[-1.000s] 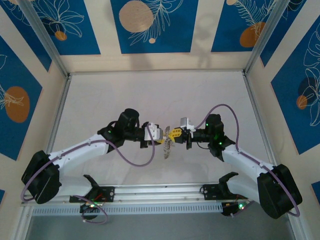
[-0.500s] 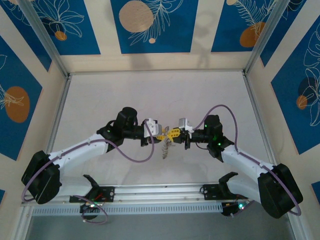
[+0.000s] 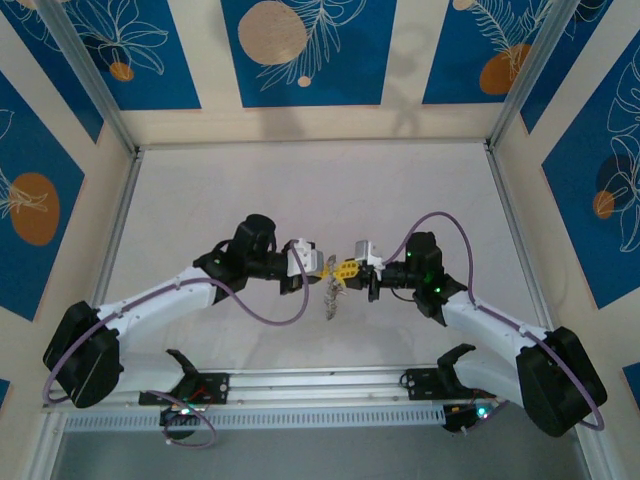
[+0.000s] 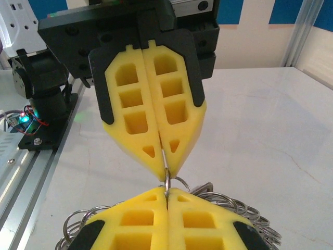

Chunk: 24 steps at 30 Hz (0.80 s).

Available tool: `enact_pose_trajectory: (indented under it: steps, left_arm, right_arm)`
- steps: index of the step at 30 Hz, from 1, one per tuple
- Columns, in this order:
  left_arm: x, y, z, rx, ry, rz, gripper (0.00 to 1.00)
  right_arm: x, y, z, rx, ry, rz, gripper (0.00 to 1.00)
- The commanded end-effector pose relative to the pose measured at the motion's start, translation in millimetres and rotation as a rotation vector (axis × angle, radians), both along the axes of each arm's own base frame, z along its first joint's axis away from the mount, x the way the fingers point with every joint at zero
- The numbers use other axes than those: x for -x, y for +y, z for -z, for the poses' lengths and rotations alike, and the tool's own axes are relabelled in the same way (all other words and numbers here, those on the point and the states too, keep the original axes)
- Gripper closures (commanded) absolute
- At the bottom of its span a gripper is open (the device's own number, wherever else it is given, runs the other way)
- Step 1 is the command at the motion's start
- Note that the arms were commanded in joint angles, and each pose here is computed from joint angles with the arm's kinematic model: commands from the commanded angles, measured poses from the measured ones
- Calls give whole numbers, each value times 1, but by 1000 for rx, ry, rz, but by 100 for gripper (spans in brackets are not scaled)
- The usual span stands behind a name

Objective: Put the keys on the keyring

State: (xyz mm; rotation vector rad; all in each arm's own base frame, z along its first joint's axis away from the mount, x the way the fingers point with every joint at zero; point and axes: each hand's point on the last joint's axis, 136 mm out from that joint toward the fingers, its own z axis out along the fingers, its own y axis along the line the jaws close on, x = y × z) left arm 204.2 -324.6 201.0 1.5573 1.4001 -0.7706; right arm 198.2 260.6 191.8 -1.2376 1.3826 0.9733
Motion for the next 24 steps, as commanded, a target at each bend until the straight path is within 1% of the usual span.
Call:
enact_pose_trajectory:
  steps: [1, 4, 7, 8, 14, 19, 22, 24]
  left_arm:
    - [-2, 2, -5, -52, -34, 2, 100]
    - [-7, 4, -8, -90, -61, -33, 100]
    - [-8, 5, -9, -140, -81, -45, 100]
    - [-8, 5, -9, -156, -86, -45, 100]
    - [-5, 1, -10, -244, -103, -30, 100]
    - [0, -5, -13, -241, -95, -11, 100]
    - [-5, -2, -12, -218, -86, -59, 100]
    - [-16, 7, -13, -195, -57, -144, 100]
  right_arm:
    - [0, -1, -7, 27, -63, 13, 100]
    - [0, -4, -3, 56, -65, 30, 96]
    - [-1, -5, -1, 79, -71, 45, 85]
    - [-1, -6, 0, 92, -72, 44, 82]
    - [-1, -5, 6, 142, -61, 38, 81]
    - [-1, 2, 7, 139, -55, 20, 81]
    - [-4, 4, 10, 146, -45, 28, 81]
    - [-5, 5, 13, 155, -41, 28, 81]
